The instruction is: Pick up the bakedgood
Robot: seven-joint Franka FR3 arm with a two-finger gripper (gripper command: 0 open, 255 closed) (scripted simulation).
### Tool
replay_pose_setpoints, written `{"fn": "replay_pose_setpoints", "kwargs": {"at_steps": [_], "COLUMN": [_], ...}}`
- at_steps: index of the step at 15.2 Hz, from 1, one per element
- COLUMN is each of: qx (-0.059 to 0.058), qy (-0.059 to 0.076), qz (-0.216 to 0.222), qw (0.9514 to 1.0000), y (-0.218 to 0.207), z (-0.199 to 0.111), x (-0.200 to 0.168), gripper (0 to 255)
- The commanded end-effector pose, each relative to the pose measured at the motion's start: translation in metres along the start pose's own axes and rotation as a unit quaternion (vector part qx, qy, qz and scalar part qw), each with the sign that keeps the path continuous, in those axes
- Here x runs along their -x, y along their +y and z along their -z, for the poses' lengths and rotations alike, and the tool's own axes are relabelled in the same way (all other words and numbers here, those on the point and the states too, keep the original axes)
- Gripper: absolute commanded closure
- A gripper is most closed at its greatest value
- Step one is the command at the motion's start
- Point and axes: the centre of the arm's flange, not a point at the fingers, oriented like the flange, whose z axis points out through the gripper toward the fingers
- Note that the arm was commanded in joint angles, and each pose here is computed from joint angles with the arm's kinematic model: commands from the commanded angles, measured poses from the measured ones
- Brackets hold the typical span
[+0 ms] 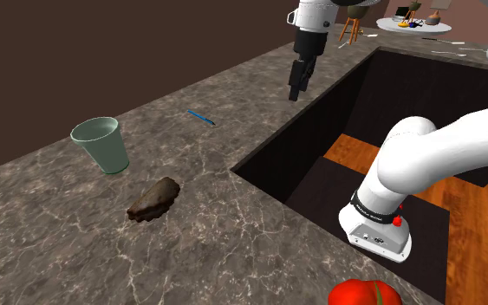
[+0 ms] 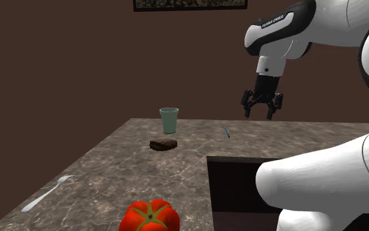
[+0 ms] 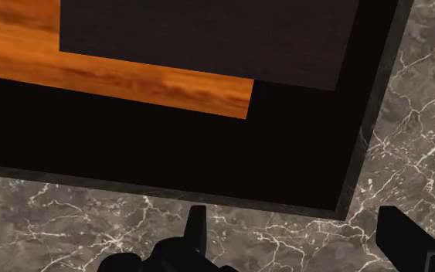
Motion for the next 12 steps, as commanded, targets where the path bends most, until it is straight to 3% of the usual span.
{"fn": "replay_pose_setpoints", "kwargs": {"at_steps": [1,6,12], "qx": [0.000,-0.002,-0.003], "qy": [0.000,0.005,0.011], "qz": [0.000,0.065,0.143], "qw": [1.0000,0.9979,0.9896], "y": [0.000,-0.030,-0.073], "z": [0.000,-0.028,-0.061], "x": [0.000,-0.050,-0.105], "gripper": [0,0,0]}}
